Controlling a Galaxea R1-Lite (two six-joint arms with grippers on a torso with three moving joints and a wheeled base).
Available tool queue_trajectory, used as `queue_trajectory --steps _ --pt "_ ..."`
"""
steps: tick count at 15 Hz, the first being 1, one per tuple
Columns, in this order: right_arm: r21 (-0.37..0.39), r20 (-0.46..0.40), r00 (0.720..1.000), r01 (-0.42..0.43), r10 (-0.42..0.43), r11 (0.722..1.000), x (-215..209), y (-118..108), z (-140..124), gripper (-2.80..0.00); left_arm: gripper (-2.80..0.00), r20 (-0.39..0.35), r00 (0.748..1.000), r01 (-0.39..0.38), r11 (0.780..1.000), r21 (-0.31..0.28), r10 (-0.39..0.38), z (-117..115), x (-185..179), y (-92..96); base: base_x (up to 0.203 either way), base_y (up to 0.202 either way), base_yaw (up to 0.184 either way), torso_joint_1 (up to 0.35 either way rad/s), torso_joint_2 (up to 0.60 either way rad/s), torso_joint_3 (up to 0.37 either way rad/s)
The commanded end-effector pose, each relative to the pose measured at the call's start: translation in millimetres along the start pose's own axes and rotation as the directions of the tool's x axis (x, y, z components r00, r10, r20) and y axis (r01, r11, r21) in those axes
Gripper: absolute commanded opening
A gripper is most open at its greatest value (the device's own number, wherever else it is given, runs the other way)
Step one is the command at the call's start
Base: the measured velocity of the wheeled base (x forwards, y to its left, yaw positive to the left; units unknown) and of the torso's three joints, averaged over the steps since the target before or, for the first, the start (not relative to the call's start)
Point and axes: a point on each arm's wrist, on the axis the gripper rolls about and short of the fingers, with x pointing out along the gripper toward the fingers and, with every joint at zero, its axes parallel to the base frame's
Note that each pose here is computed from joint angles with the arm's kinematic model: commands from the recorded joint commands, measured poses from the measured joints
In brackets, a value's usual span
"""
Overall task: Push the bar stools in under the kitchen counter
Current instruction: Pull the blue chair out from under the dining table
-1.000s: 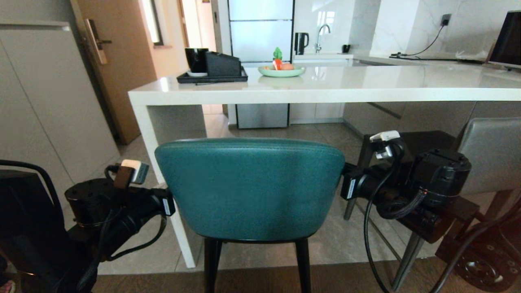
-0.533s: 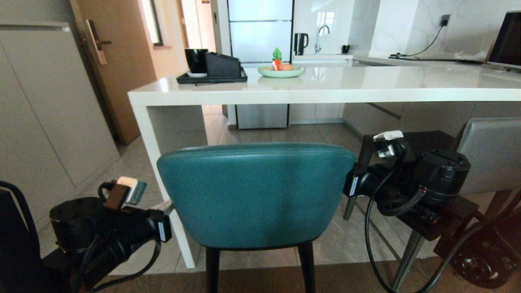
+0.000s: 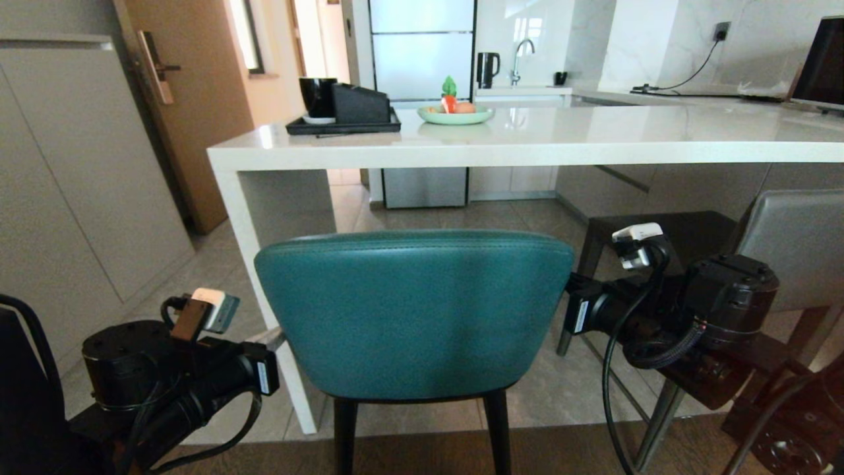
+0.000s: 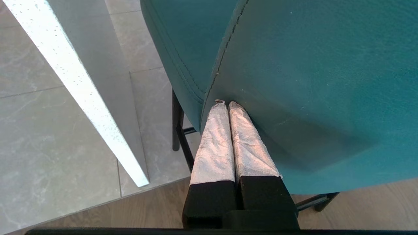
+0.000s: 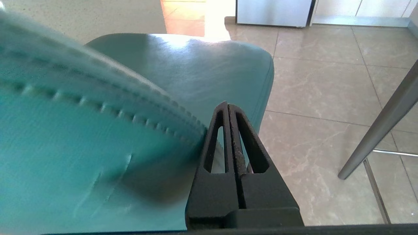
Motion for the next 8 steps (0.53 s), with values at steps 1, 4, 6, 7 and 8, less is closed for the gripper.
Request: queue_trajectory --steps 1,4,6,7,8 --pt "0.002 0.019 1.000 0.005 -0.006 1.000 -1.8 -2.3 3.6 -2.80 -2.80 0.021 1.000 -0.007 1.000 0.000 0.007 2.3 1.3 1.5 0.000 0.000 0.000 0.000 0.00 0.000" --pt "0.007 0.029 0.997 0.068 -0.068 0.998 -2.5 -23.9 6.5 -2.80 -2.80 0.047 0.996 -0.076 0.997 -0.012 0.076 7.3 2.1 21.4 0.000 0.000 0.000 0.000 0.00 0.000" --pt "0.011 0.030 0.995 0.095 -0.095 0.995 -7.2 -42.0 7.4 -2.80 -2.80 0.058 0.990 -0.128 0.991 -0.022 0.129 8.8 5.5 39.6 0.000 0.000 0.000 0.000 0.00 0.000" --pt "0.012 0.025 0.997 0.073 -0.073 0.997 -13.6 -50.5 7.2 -2.80 -2.80 0.058 0.989 -0.138 0.990 -0.027 0.139 8.5 4.9 48.0 0.000 0.000 0.000 0.000 0.00 0.000" --pt "0.014 0.021 0.997 0.069 -0.070 0.998 -17.5 -57.7 6.7 -2.80 -2.80 0.056 0.991 -0.123 0.992 -0.030 0.124 8.1 3.5 53.9 0.000 0.000 0.000 0.000 0.00 0.000"
